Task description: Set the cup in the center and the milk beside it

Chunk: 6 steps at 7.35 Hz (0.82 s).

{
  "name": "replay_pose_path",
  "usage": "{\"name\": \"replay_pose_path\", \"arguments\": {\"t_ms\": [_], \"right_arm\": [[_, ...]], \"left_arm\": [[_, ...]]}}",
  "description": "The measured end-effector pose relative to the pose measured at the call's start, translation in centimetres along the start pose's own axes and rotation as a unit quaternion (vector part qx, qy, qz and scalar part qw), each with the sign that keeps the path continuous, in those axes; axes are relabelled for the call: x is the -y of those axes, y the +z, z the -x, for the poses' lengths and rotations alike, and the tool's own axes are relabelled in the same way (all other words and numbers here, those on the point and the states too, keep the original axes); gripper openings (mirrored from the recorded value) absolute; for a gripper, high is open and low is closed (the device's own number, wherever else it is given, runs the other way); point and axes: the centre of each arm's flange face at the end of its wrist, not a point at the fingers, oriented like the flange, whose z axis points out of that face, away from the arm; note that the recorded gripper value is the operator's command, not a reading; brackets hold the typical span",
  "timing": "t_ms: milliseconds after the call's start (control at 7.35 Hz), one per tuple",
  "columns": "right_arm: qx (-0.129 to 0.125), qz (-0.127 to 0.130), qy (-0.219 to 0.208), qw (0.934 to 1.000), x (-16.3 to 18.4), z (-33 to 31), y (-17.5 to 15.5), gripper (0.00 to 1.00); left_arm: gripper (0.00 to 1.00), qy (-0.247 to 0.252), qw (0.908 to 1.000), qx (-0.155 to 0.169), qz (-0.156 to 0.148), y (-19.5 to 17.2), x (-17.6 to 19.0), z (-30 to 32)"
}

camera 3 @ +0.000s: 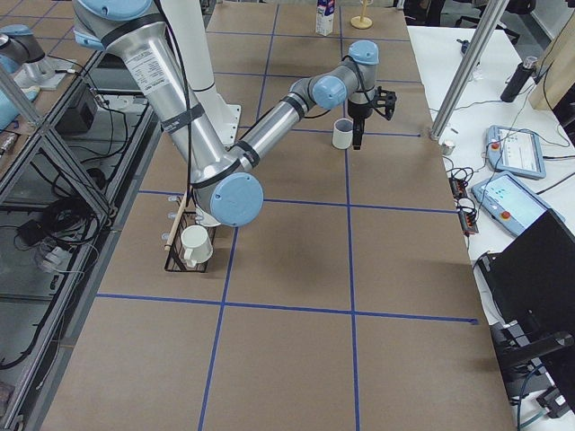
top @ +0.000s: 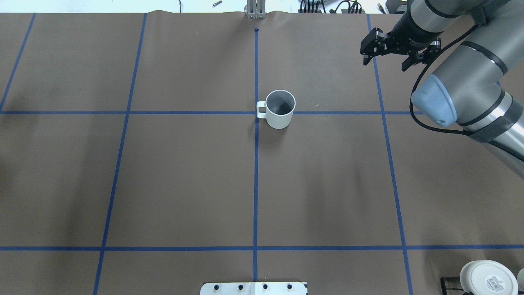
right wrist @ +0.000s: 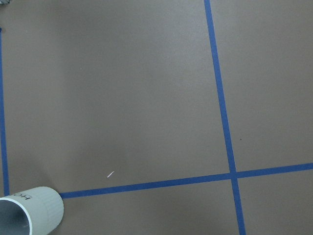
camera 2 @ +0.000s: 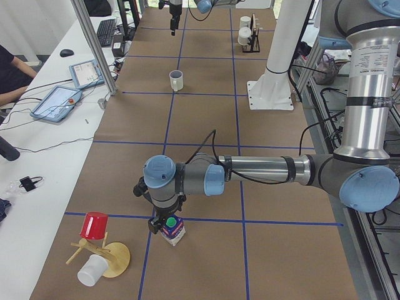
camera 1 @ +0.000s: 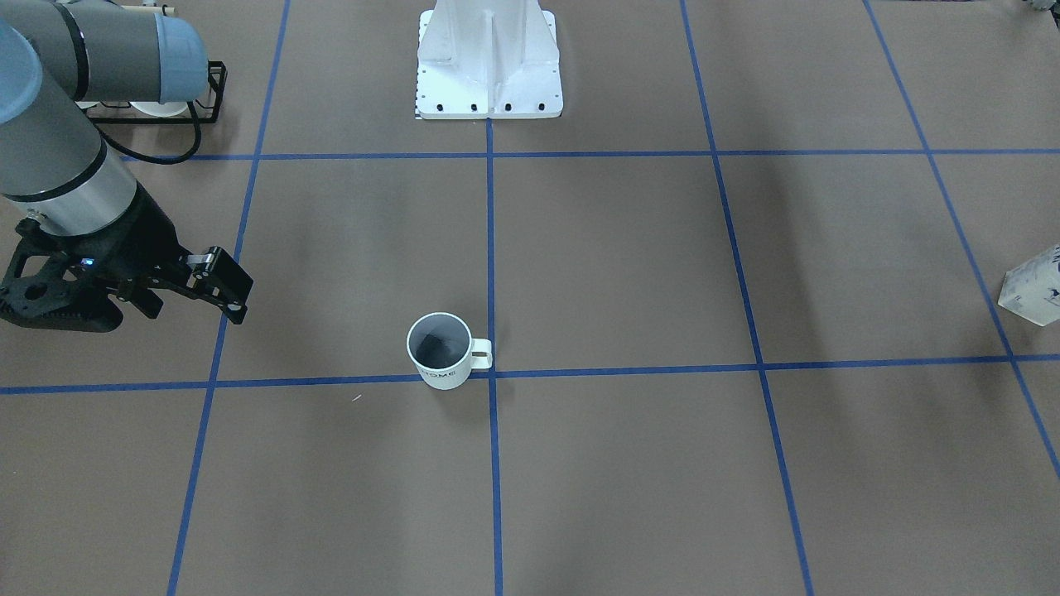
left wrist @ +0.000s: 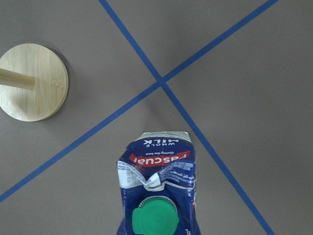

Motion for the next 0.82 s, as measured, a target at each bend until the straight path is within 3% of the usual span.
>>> {"name": "replay_pose_path", "arguments": {"t_ms": [817], "right_arm": [[-0.003, 0.001, 0.002, 1.0000, -0.15, -0.68, 0.34, 1.00]], "left_arm": [[0.98, -0.025, 0.9993, -0.023, -0.013, 0.52, 1.07, 0.89]]}}
